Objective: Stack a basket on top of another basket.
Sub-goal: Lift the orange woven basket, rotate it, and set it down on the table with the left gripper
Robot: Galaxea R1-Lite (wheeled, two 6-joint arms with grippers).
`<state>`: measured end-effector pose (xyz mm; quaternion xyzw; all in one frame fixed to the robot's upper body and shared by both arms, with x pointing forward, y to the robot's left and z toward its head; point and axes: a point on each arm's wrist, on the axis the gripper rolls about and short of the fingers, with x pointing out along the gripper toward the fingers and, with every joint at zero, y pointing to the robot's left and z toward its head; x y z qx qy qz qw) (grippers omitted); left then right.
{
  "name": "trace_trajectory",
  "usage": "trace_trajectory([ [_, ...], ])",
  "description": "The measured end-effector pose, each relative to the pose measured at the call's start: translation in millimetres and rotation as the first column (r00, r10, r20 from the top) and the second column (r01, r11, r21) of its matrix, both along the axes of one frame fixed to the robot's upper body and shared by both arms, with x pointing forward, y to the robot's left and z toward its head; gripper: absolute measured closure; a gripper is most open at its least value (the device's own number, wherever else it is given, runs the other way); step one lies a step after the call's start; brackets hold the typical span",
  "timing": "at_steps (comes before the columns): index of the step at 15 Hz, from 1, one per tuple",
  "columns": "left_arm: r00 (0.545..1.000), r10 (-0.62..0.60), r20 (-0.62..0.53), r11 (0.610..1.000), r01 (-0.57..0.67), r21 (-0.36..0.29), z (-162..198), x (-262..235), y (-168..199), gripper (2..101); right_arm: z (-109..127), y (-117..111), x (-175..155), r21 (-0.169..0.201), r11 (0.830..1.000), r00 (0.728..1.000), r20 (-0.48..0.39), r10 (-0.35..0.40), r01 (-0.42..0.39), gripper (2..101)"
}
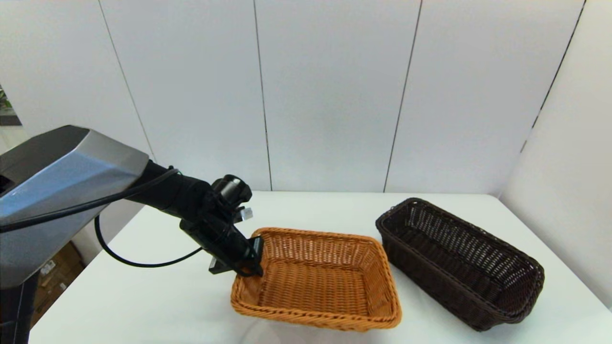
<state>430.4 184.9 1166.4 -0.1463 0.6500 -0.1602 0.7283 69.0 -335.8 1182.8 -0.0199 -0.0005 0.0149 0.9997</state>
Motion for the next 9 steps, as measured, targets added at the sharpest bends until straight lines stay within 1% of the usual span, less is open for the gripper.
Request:
trace_trajectory([
  [9, 1.000, 0.015, -0.004, 1.000, -0.015, -0.002, -0.4, 2.0, -0.7, 87.9, 0.0, 0.0, 0.0, 0.000, 1.000, 1.000, 0.000, 0.000, 0.000, 1.8],
])
